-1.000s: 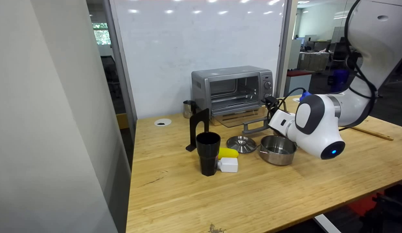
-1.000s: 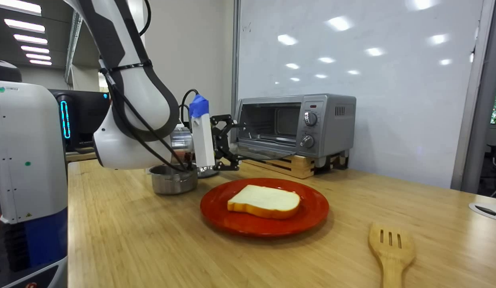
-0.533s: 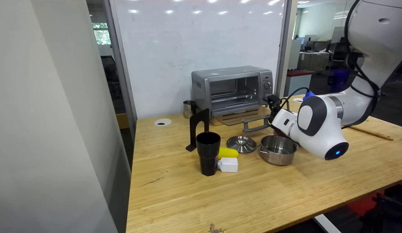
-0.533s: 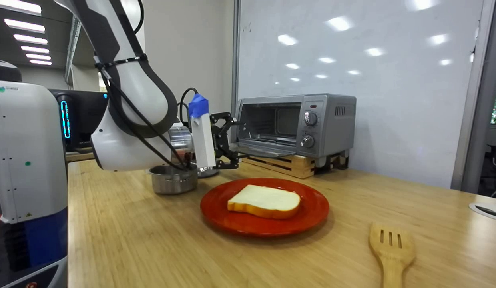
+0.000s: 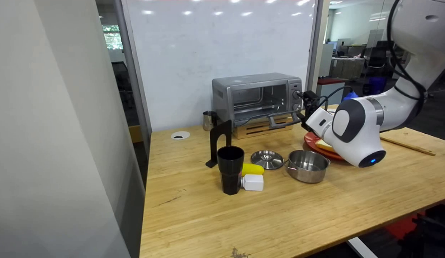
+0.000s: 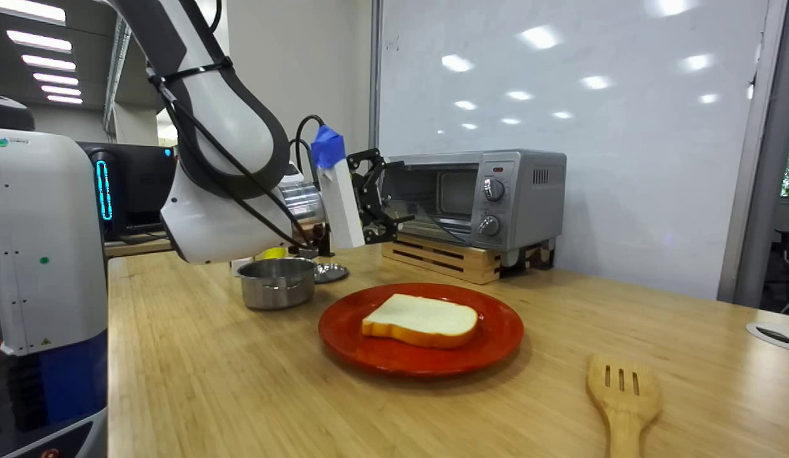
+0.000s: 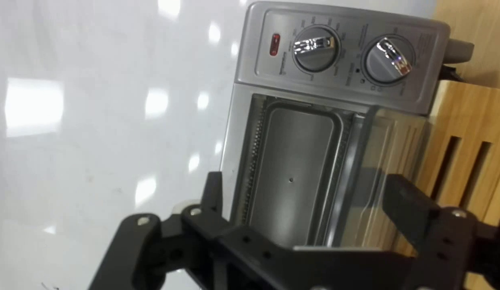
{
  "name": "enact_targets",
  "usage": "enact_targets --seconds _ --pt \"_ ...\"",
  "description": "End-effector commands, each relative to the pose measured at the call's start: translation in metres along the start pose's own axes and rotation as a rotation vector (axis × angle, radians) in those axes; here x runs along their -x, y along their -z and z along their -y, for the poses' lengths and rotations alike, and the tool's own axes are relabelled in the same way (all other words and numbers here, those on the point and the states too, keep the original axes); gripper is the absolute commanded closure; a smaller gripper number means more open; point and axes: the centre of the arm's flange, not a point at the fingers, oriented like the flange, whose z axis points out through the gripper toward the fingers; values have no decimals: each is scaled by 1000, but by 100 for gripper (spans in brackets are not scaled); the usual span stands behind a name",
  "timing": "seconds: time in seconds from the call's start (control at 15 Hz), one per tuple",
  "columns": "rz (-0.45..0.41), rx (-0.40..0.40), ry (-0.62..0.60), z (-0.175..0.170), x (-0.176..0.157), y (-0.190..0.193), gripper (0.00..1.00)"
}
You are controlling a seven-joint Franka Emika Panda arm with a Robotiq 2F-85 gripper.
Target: Close the toaster oven
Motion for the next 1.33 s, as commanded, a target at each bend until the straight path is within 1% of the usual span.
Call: enact_targets --seconds 0.0,0.2,0.47,0.8,1.27 --pt "21 52 -28 -14 35 -15 0" --pt "13 63 -52 -19 36 -27 0" --pt "-21 84 -75 -26 22 -42 0" --pt "-57 98 -80 -26 8 -66 0" --pt "-80 125 -90 -29 9 -93 0"
